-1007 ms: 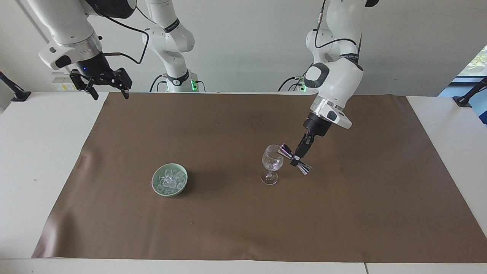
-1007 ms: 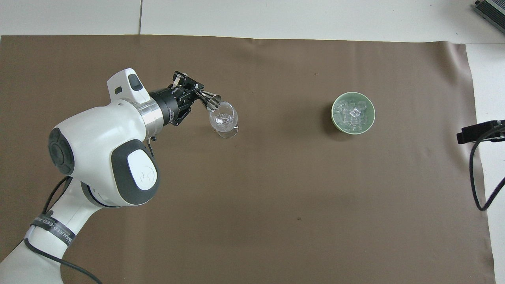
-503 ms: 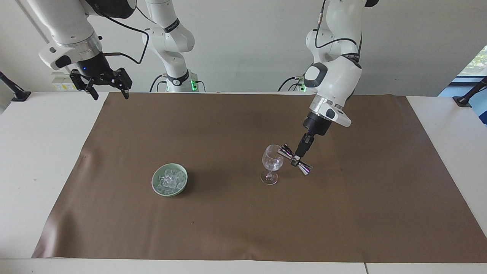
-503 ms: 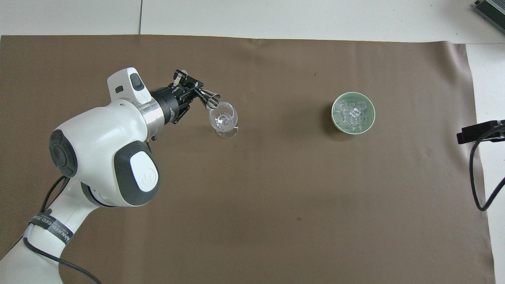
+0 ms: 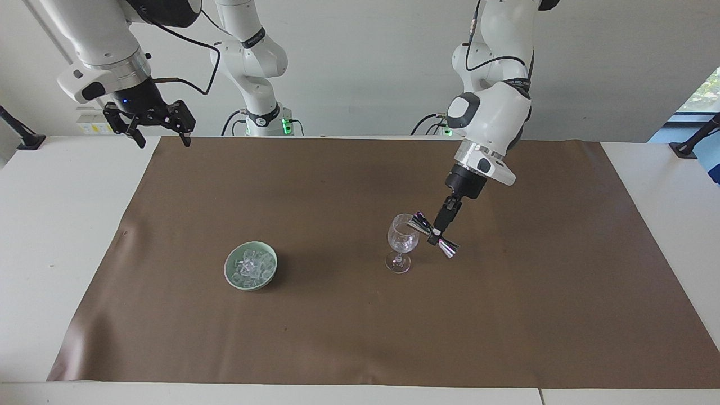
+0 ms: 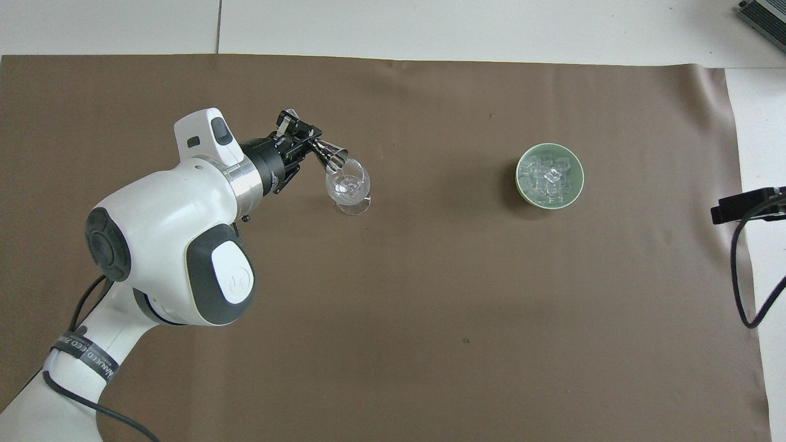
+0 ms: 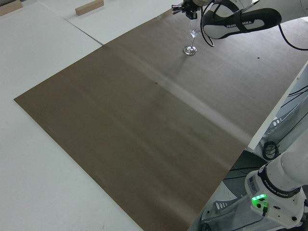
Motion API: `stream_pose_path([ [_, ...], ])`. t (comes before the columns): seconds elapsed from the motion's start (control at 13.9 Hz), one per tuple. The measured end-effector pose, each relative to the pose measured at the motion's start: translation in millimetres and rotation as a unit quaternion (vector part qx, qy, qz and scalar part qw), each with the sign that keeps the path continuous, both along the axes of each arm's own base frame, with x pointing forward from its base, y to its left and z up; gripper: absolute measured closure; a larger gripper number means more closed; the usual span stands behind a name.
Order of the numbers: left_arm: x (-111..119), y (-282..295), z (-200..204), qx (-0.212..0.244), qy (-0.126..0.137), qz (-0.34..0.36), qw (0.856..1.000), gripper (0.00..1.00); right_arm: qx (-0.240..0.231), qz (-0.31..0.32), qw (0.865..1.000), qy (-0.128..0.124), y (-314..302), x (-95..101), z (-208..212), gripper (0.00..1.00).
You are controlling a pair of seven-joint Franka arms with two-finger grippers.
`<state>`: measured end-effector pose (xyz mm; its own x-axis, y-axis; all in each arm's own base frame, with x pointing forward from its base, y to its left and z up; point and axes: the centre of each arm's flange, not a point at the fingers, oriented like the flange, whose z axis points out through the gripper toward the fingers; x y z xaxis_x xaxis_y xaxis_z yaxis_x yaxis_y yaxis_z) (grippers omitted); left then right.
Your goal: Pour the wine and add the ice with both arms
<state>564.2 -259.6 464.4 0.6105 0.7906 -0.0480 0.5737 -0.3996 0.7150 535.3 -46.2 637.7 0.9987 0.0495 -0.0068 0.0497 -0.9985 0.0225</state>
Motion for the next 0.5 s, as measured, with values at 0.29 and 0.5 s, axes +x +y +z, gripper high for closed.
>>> stream_pose_path([
  [0.29, -0.9, -2.5, 1.1, 0.013, -0.01, -0.009, 1.0, 0.78, 0.0, 0.0, 1.0, 0.0, 0.0, 0.0, 0.0, 0.0],
  [0.5, 0.0, -0.9, 1.7, 0.019, -0.016, -0.012, 1.0, 0.78, 0.0, 0.0, 1.0, 0.0, 0.0, 0.0, 0.0, 0.0],
])
